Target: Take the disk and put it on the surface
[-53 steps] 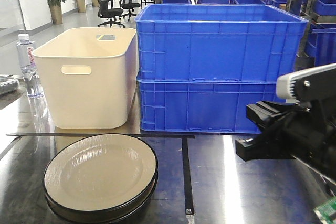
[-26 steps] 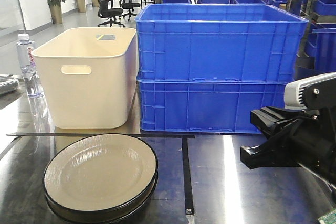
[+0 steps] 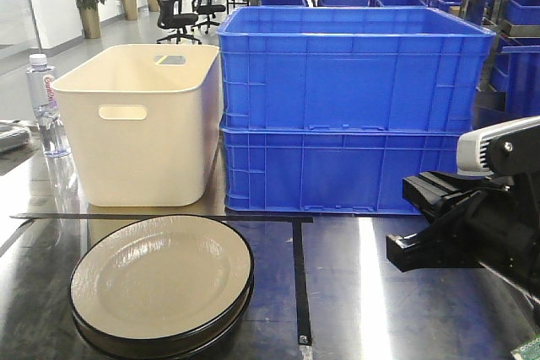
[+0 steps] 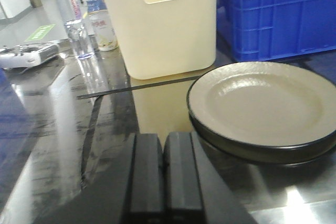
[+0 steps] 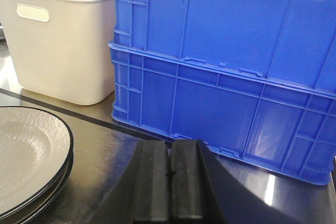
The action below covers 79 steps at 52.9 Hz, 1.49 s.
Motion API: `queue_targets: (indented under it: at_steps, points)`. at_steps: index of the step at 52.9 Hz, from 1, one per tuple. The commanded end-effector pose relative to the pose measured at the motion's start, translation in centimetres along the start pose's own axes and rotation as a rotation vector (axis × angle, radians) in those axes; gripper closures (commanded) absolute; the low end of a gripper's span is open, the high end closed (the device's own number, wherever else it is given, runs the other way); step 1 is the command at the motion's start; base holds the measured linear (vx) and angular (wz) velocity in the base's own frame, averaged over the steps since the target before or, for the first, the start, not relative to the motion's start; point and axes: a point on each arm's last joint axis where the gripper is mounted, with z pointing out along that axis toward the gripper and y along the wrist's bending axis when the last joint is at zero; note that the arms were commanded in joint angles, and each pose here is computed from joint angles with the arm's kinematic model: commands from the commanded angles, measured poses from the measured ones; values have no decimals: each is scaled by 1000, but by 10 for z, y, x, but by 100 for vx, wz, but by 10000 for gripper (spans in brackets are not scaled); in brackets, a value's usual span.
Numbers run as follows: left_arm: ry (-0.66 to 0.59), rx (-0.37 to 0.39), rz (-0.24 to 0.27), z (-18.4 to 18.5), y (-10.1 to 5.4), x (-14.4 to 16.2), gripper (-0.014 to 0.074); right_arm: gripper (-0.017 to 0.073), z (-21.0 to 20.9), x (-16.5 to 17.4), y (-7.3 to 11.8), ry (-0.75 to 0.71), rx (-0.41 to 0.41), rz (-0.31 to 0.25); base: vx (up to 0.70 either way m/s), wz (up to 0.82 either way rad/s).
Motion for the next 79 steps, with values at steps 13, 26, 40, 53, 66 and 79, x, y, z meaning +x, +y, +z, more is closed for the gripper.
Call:
queue_targets:
  at_steps: [13, 26, 40, 53, 66, 79]
  points:
    - [-185, -96, -23, -7, -2, 85, 596, 572, -7, -15, -1, -56, -5, -8, 0, 0]
    - [-208, -127, -133, 12, 0, 142, 596, 572, -7, -15, -1, -55, -5, -8, 0, 0]
    - [-252, -74, -96, 16, -3, 150, 596, 572, -6, -14, -1, -50, -5, -8, 0, 0]
    - [-249, -72, -107, 16, -3, 150, 596, 572, -6, -14, -1, -50, -5, -8, 0, 0]
    - [-249, -72, -107, 16, -3, 150, 596, 573, -6, -14, -1, -51, -5, -10, 0, 0]
    - [-249, -72, -107, 16, -3, 150, 596, 571, -6, -14, -1, -51, -5, -10, 0, 0]
